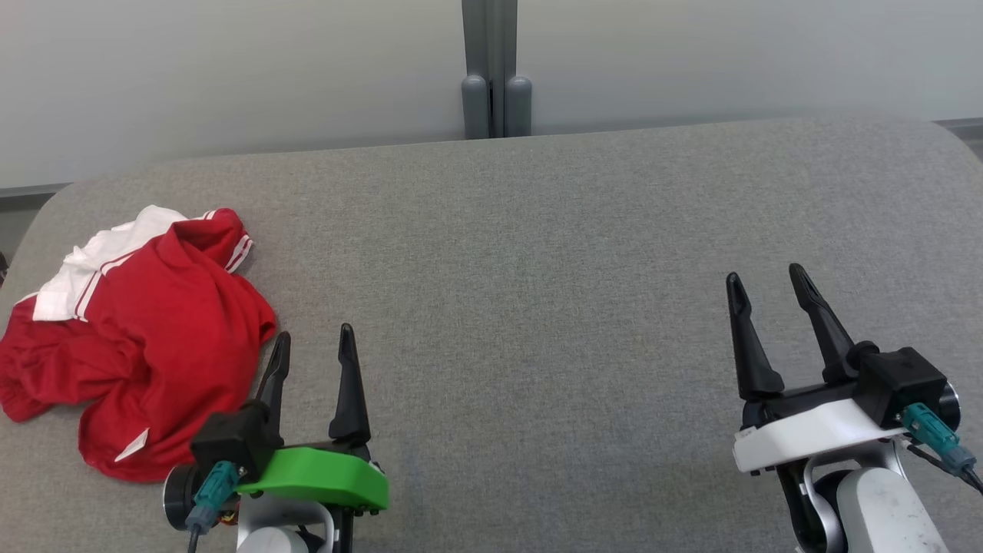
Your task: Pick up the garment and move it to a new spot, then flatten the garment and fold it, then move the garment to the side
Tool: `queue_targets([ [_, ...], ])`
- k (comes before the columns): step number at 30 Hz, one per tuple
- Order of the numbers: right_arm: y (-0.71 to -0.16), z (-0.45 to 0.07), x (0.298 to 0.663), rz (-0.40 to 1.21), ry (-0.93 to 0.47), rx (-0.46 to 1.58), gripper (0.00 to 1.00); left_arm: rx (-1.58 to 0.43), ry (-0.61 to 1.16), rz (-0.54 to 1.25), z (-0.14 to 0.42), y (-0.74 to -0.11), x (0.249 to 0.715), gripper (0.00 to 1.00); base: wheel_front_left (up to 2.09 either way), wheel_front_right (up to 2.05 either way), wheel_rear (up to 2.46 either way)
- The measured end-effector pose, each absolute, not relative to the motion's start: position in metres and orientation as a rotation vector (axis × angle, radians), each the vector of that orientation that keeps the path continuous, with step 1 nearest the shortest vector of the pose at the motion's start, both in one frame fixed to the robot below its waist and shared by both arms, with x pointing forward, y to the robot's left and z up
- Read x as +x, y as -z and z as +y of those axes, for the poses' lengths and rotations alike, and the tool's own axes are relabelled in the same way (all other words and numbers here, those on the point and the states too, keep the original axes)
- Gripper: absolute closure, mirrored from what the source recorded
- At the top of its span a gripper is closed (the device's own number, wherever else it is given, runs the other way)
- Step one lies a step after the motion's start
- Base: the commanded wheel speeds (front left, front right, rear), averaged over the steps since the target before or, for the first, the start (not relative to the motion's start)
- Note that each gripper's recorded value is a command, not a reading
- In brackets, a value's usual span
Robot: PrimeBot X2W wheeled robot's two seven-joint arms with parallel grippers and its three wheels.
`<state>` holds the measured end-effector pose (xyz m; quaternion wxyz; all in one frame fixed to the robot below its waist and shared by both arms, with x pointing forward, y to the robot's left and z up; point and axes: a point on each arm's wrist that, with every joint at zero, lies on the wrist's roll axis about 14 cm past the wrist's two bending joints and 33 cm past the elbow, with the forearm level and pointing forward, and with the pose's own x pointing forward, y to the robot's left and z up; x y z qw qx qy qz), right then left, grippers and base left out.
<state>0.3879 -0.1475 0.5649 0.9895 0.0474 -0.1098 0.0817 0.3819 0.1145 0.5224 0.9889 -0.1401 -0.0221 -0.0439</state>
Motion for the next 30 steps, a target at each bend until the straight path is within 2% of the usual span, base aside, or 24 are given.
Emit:
queue_targets([
  [8, -0.564, -0.16, 0.388, -0.23, -0.126, 0.132, 0.0, -0.299, 0.096, -0.037, 0.118, -0.513, 0.378, 0.0, 0.0, 0.0, 0.0],
  [25, -0.556, -0.152, 0.385, -0.223, -0.152, 0.018, 0.0, -0.168, 0.164, -0.029, 0.1, -0.5, 0.372, 0.0, 0.0, 0.0, 0.0],
  [30, -0.556, -0.147, 0.384, -0.229, -0.168, 0.0, 0.0, -0.185, 0.151, -0.036, 0.103, -0.502, 0.372, 0.0, 0.0, 0.0, 0.0],
])
